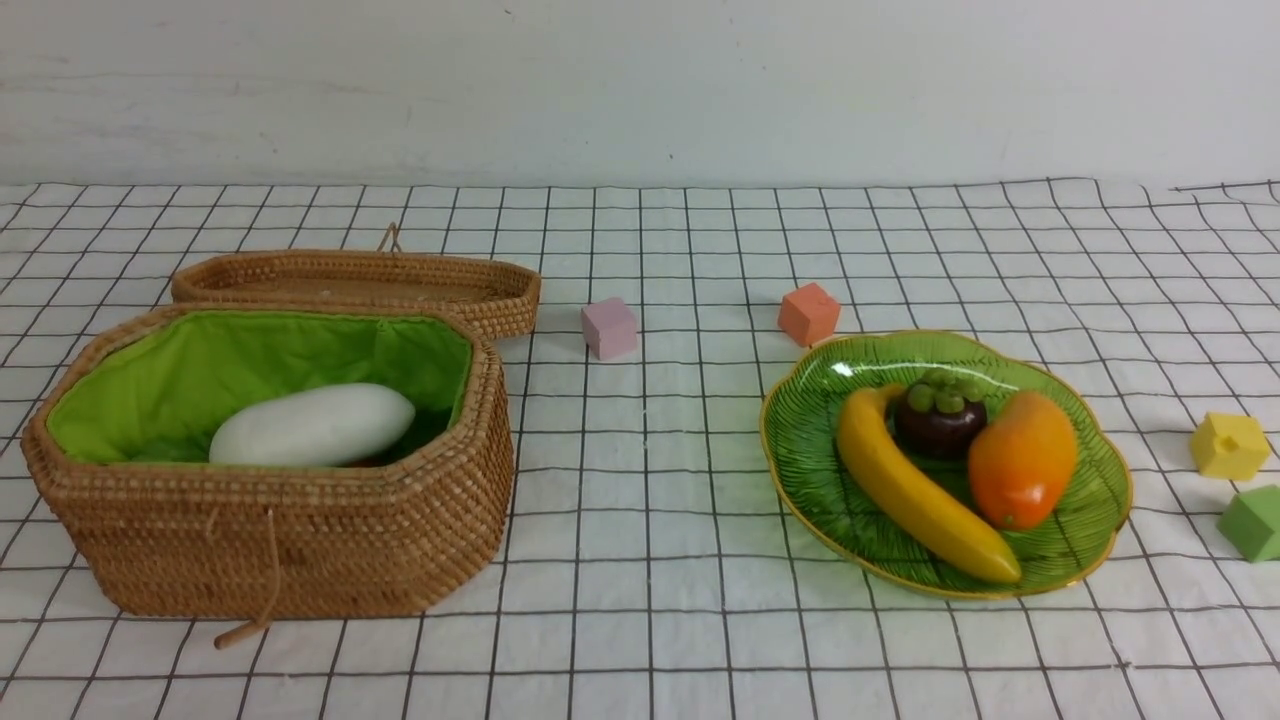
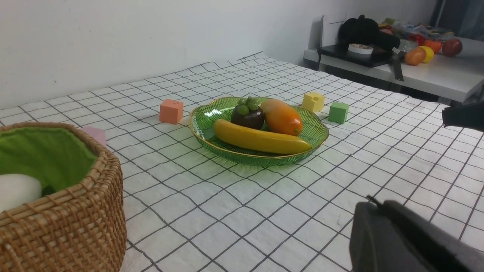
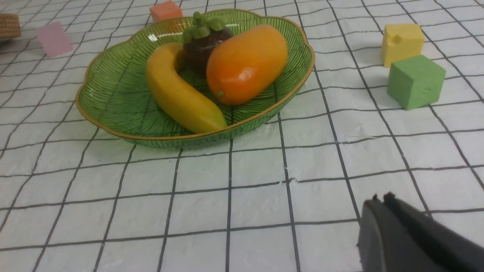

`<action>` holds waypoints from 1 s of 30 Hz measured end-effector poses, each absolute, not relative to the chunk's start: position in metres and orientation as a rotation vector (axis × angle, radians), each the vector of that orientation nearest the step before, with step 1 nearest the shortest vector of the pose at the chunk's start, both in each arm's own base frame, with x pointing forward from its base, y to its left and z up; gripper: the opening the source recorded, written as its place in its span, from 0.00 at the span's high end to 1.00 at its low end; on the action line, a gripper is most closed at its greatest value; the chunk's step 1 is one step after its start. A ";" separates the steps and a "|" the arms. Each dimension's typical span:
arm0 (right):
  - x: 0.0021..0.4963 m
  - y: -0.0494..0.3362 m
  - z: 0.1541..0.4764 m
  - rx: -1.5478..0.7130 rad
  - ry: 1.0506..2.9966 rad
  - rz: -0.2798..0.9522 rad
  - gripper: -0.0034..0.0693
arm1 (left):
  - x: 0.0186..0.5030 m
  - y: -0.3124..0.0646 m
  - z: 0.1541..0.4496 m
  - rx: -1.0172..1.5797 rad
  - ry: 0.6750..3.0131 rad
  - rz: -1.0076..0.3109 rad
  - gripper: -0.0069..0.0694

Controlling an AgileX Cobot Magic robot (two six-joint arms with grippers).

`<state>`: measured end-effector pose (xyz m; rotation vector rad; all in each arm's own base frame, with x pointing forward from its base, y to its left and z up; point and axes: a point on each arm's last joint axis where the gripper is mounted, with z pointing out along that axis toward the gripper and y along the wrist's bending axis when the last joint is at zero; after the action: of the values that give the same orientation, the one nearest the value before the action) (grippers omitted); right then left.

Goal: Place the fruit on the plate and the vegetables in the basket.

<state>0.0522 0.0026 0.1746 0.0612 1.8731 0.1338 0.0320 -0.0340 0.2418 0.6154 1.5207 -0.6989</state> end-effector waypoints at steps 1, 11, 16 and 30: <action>0.052 0.003 0.175 0.061 1.873 0.134 0.96 | 0.032 -0.034 0.242 0.615 1.521 -0.699 0.92; 0.052 0.003 0.175 0.061 1.873 0.134 0.95 | 0.038 -0.029 0.239 0.470 1.556 -0.575 0.92; 0.052 0.003 0.175 0.062 1.873 0.135 0.95 | 0.043 -0.018 0.239 0.212 1.577 -0.410 0.93; 0.052 0.003 0.175 0.063 1.873 0.135 0.94 | 0.052 -0.010 0.169 -0.099 1.893 -0.283 0.93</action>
<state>0.0522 0.0026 0.1746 0.0631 1.8731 0.1353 0.0516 -0.0104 0.1691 -0.0995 1.8935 -0.2834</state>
